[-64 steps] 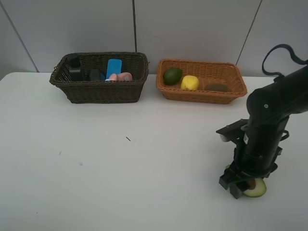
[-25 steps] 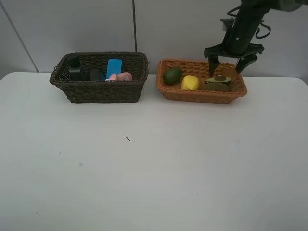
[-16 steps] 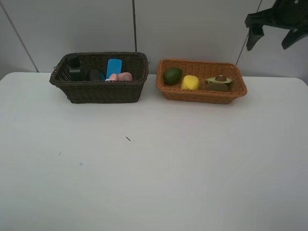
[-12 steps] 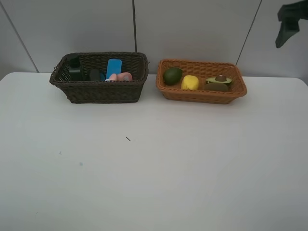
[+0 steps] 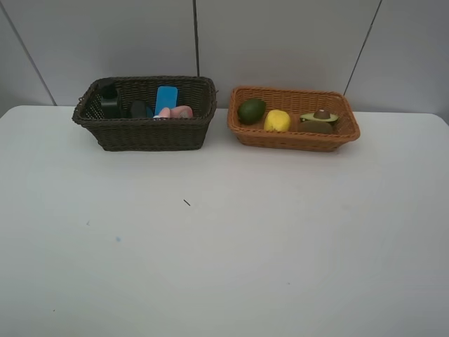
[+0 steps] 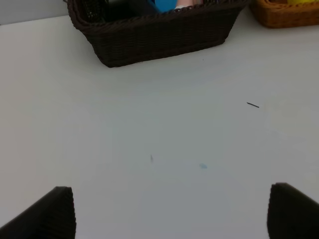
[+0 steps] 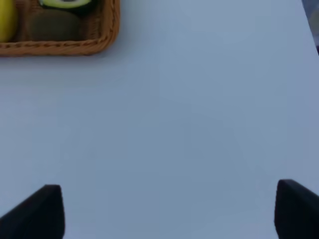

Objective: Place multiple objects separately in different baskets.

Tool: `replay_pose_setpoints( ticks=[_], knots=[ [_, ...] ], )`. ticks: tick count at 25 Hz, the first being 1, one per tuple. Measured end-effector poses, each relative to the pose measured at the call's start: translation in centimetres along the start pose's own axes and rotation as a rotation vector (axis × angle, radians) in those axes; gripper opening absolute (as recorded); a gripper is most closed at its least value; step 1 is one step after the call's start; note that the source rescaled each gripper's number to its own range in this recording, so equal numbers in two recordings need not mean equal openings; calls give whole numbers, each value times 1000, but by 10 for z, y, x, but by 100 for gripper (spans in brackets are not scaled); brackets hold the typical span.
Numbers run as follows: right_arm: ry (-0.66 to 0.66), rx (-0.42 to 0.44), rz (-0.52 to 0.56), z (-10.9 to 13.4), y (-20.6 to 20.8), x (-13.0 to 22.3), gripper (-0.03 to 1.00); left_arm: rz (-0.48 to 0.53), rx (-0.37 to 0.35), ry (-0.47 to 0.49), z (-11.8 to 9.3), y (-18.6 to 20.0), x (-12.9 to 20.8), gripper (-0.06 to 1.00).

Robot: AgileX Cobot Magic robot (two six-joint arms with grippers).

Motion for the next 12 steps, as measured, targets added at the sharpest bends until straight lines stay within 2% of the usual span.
replay_pose_setpoints(
  ticks=[6, 12],
  knots=[
    [-62, -62, -206, 6, 33, 81, 99, 0, 0, 0, 0, 0, 0, 99],
    [-89, -79, -317, 9, 41, 131, 100, 0, 0, 0, 0, 0, 0, 99]
  ],
)
Point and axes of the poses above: a point on each arm's last joint axis where the gripper is mounted, y pointing back along that axis away from the gripper, z along the wrist's bending axis when the last joint is at zero, x = y × z, the point moved 4 cm from there along -y, pointing out along that axis toward the gripper, and after that the axes turned 5 degrees about y, right-handed, at the moved point
